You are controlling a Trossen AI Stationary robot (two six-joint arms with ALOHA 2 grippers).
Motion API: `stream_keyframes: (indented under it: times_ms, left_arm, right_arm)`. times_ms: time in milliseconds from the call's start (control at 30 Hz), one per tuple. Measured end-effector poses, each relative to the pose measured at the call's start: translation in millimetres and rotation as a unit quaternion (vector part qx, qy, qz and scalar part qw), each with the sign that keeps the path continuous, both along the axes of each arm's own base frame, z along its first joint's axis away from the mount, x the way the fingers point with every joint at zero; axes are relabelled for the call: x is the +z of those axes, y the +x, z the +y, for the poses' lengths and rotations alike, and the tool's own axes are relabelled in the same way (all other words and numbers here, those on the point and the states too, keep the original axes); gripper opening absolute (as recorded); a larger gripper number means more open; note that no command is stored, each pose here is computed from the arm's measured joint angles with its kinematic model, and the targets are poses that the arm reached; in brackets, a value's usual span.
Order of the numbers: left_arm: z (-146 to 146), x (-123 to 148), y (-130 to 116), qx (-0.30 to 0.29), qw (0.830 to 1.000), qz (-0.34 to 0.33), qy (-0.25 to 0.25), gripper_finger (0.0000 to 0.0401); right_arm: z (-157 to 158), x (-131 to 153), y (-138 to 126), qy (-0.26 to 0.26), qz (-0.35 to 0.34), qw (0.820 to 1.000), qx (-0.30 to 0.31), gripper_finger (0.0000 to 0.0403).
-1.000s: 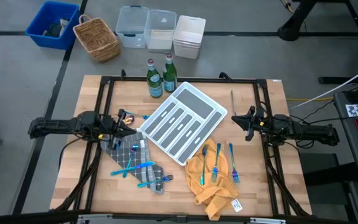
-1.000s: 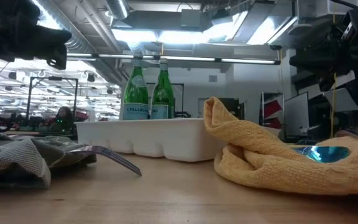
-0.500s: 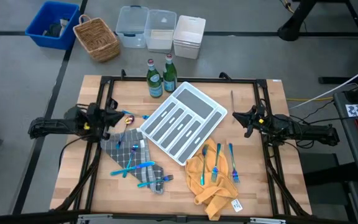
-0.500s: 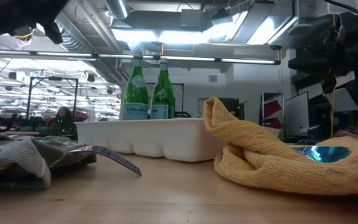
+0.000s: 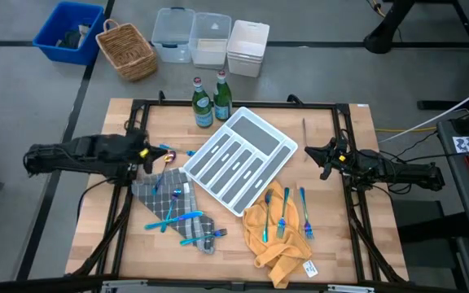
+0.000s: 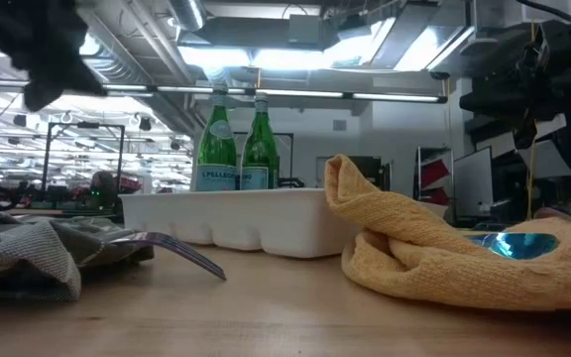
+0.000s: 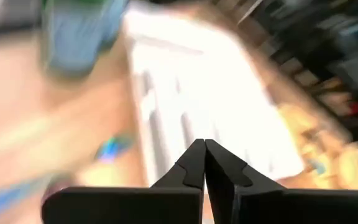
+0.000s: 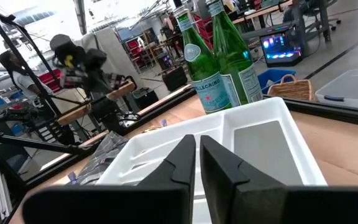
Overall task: Sort silverware
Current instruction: Put the blue spoon into the cutlery tray
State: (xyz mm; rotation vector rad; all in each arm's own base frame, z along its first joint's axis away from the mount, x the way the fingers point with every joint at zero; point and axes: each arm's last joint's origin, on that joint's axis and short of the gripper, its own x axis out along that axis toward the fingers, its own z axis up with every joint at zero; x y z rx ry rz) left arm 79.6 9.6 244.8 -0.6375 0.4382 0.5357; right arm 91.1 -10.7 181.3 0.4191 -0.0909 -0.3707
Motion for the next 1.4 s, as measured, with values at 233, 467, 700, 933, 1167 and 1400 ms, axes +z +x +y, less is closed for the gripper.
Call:
stream_keyframes:
  times_ms: [233, 467, 700, 933, 1167, 1400]
  left_arm:
    - [-1.7, -23.2, 25.1, 0.032, 0.981, 0.177, -0.075, 0.0]
    - [-1.9, -47.8, 51.0, 0.014, 0.949, 0.306, -0.07, 0.0]
    - [7.2, -59.8, 59.6, 0.039, 0.931, 0.355, -0.071, 0.0]
    - [19.6, -65.5, 61.2, 0.087, 0.92, 0.364, -0.119, 0.0]
    - [28.9, -71.6, 67.0, 0.092, 0.914, 0.367, -0.145, 0.0056]
    - [35.7, -78.6, 72.5, 0.109, 0.909, 0.374, -0.151, 0.0103]
  right_arm:
    - [0.0, 0.0, 0.0, 0.0, 0.0, 1.0, 0.0, 0.0028]
    - [-0.6, 0.0, -0.3, 0.0, 0.0, 1.0, -0.012, 0.0028]
    - [-0.8, 0.0, -0.3, 0.0, 0.0, 1.0, -0.015, 0.0028]
    - [-0.8, 0.0, -0.3, 0.0, 0.0, 1.0, -0.015, 0.0028]
    - [-0.8, 0.0, -0.4, 0.0, 0.0, 1.0, -0.015, 0.0028]
    - [-0.8, 0.0, -0.3, 0.0, 0.0, 1.0, -0.015, 0.0028]
